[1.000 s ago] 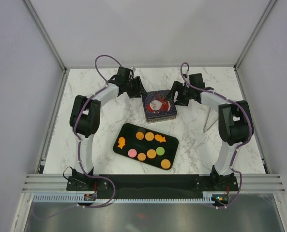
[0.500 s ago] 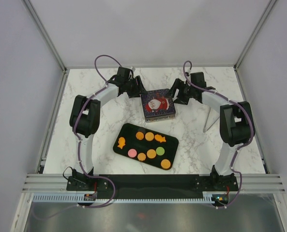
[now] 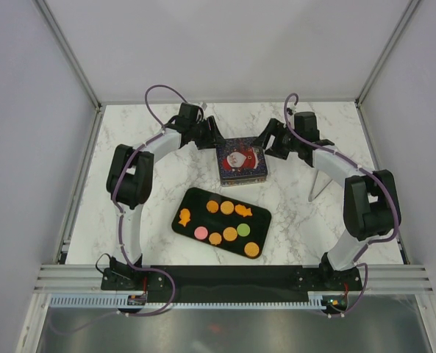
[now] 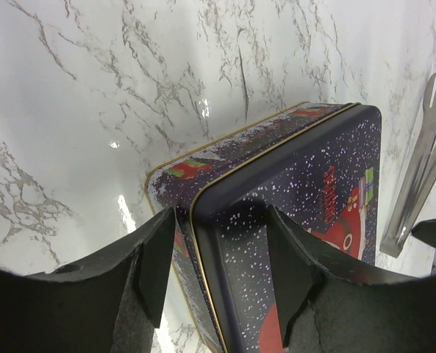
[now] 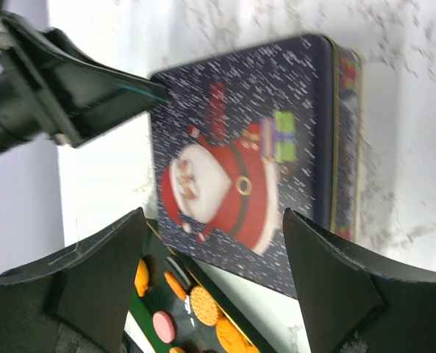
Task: Pack the cookies
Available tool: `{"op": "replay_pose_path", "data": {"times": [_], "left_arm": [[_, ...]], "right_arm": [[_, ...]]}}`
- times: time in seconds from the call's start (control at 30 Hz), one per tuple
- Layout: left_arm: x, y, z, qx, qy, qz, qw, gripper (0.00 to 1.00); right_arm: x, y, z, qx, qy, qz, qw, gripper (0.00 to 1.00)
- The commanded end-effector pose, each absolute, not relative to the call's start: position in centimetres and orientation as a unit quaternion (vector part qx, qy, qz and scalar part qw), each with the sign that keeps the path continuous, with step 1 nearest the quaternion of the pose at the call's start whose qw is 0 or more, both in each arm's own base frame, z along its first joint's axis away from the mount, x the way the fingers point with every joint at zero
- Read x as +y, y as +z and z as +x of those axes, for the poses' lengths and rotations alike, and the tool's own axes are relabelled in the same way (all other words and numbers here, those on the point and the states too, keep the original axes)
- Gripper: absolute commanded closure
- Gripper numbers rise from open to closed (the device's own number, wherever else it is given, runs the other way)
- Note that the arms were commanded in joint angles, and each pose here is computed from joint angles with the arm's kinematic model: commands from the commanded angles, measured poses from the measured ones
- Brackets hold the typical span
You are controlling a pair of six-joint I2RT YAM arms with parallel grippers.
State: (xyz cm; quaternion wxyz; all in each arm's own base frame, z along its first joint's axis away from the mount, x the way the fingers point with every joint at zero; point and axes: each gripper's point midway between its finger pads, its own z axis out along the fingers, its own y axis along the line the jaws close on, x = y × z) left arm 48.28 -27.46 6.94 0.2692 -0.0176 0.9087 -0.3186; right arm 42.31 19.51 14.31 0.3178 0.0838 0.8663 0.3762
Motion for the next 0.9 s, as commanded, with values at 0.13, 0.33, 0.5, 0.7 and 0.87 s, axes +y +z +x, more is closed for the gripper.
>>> {"op": "replay_pose_path", "data": {"times": [0.13, 0.33, 0.5, 0.7, 0.87], "left_arm": [[-26.0, -0.6, 43.6, 0.952, -0.257, -0.025, 0.167, 0.39], [-26.0, -0.5, 43.7, 0.95, -0.261, -0.032, 0.167, 0.39], [-26.0, -0.6, 43.7, 0.95, -0.26, -0.035, 0.169, 0.4], [-25.8, -0.5, 43.7, 0.949, -0.258, -0.043, 0.175, 0.41], [-25.4, 0.0, 43.8, 0.949, -0.246, -0.045, 0.193, 0.43]], "right_arm": [[18.2, 11.3, 41.4, 0.883, 0.336, 0.097, 0.315, 0.16], [18.1, 9.7, 41.6, 0.896, 0.319, 0.093, 0.296, 0.16], [18.9, 8.5, 41.1, 0.905, 0.315, 0.081, 0.276, 0.16], [20.0, 9.6, 41.3, 0.897, 0.343, 0.073, 0.269, 0.24], [21.2, 11.1, 41.6, 0.868, 0.432, 0.095, 0.225, 0.6]]}}
